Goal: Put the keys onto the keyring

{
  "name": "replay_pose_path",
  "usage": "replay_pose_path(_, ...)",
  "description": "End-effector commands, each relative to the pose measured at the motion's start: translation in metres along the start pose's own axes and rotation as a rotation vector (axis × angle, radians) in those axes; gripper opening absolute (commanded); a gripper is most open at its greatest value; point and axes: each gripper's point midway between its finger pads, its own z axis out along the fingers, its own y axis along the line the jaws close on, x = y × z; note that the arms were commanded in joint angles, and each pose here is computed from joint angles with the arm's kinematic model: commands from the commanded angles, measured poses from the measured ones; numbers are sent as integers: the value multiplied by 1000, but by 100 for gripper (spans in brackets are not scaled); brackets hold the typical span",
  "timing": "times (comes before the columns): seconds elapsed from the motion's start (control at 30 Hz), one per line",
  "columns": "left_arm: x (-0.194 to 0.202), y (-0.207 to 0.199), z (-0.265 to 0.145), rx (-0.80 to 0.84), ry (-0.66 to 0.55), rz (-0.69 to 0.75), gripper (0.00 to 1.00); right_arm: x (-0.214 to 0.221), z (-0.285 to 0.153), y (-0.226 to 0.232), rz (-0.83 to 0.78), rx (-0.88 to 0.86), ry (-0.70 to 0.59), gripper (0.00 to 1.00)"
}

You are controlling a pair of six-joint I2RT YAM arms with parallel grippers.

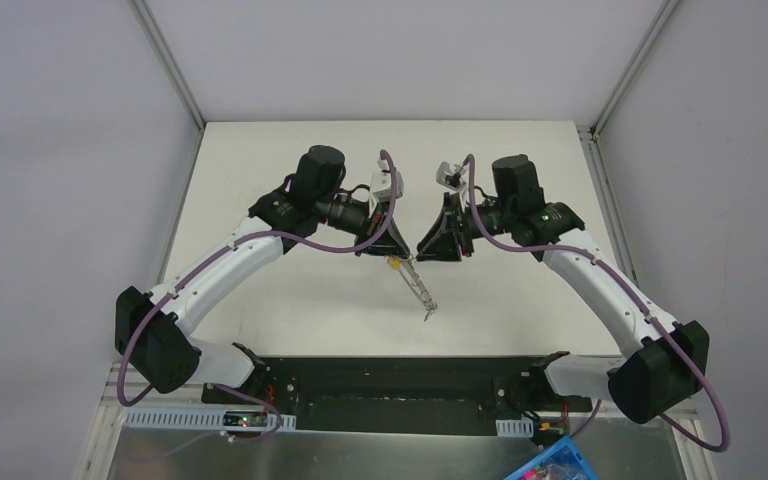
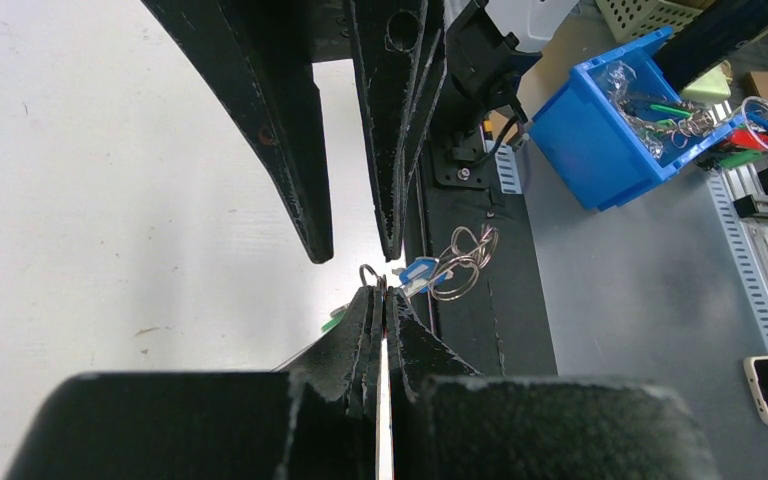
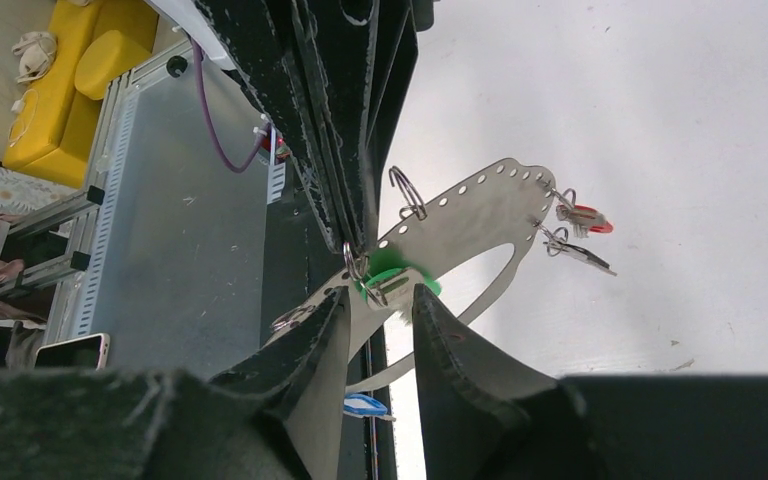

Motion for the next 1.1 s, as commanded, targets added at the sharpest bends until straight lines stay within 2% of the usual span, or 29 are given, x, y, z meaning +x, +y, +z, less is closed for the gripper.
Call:
replay_pose_path(0.0, -22, -18, -5, 54, -59, 84, 0, -7, 3, 11, -65, -61, -14, 31)
replay_pose_path(0.5, -24, -18, -6, 53, -67, 80, 0, 1, 7, 16, -68, -89, 8, 11)
replay_pose_path(1.07, -32, -17, -5, 64, -104, 63, 0, 7, 9, 16, -47, -106, 7, 7)
